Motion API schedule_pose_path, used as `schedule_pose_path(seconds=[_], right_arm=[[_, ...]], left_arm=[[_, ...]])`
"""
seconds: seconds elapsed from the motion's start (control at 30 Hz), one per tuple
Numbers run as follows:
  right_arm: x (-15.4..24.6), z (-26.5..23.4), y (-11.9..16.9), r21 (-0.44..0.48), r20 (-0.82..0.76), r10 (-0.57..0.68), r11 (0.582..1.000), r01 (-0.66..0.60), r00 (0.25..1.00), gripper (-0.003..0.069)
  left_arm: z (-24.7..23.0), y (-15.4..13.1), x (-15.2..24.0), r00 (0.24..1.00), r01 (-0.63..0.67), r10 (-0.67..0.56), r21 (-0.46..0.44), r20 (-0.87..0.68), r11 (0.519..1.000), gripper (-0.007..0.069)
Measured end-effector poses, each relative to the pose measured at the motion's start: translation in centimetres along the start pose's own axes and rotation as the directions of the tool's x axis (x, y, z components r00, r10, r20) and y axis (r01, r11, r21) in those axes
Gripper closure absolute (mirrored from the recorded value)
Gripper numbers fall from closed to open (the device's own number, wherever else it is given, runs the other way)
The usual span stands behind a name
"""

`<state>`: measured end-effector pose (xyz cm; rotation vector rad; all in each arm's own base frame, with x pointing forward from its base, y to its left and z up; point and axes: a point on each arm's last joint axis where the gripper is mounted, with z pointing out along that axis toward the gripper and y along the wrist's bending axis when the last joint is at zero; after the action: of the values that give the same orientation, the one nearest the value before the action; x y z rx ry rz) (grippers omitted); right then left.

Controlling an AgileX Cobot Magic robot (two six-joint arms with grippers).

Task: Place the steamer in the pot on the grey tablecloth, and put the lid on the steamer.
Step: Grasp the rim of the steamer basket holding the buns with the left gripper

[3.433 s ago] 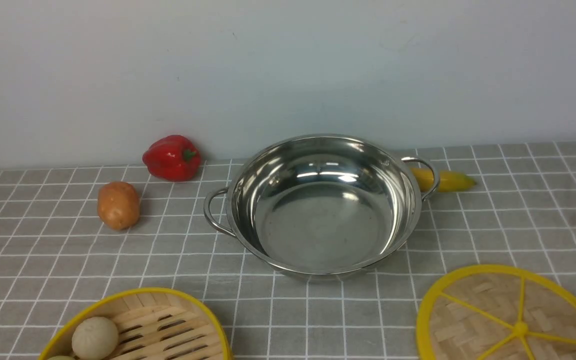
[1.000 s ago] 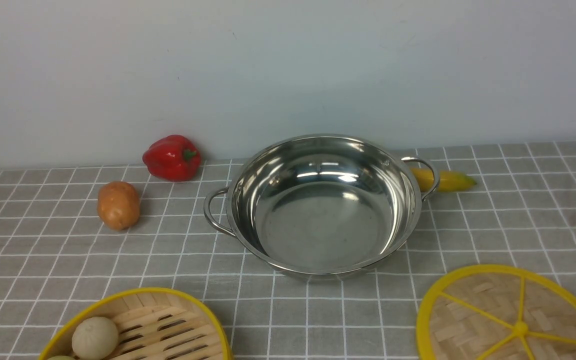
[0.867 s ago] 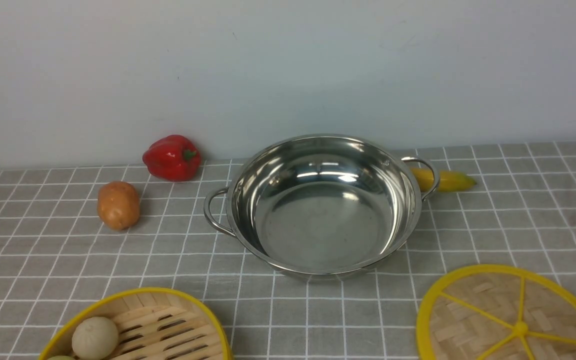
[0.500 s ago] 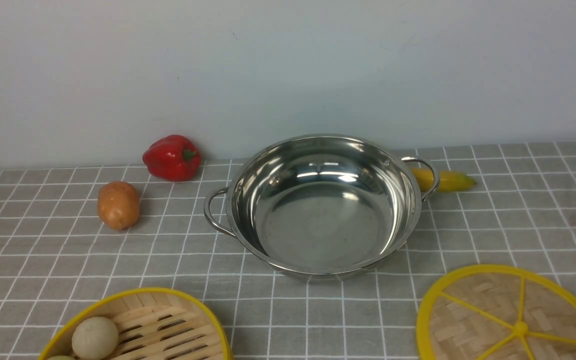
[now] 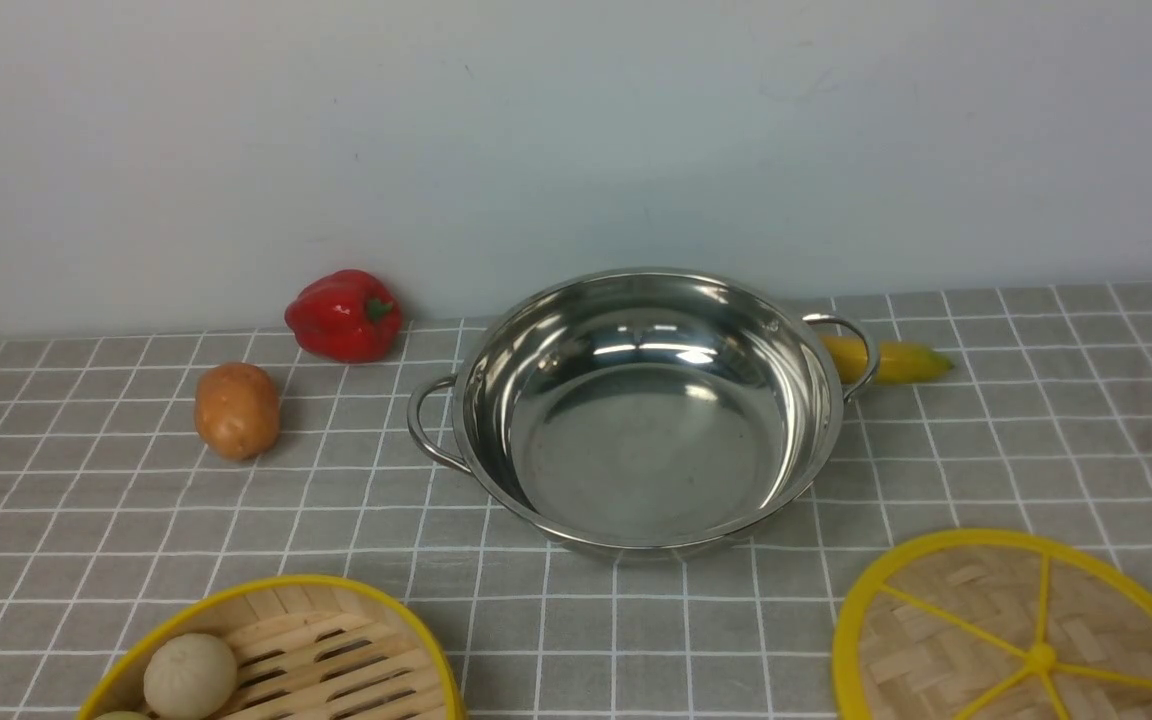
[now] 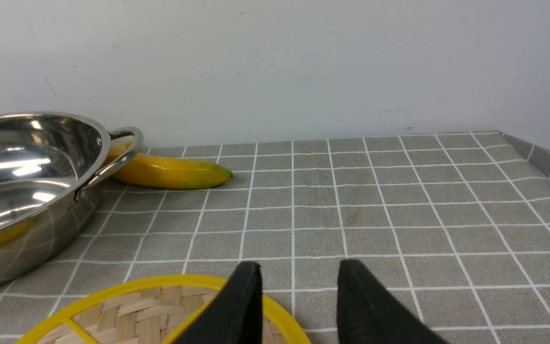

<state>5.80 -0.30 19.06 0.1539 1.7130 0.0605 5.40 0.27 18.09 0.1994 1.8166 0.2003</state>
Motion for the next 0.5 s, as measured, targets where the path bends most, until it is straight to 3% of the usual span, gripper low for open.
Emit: schedule_pose_path(seconds=[0.5], right_arm=[[0.0,0.0,0.0,0.0,0.0,0.0,1.0,0.0,1.0,0.0414]], left_arm=[[0.0,0.02,-0.28,0.999,-0.01,0.01,-0.002,0.031,1.0,0.0382]])
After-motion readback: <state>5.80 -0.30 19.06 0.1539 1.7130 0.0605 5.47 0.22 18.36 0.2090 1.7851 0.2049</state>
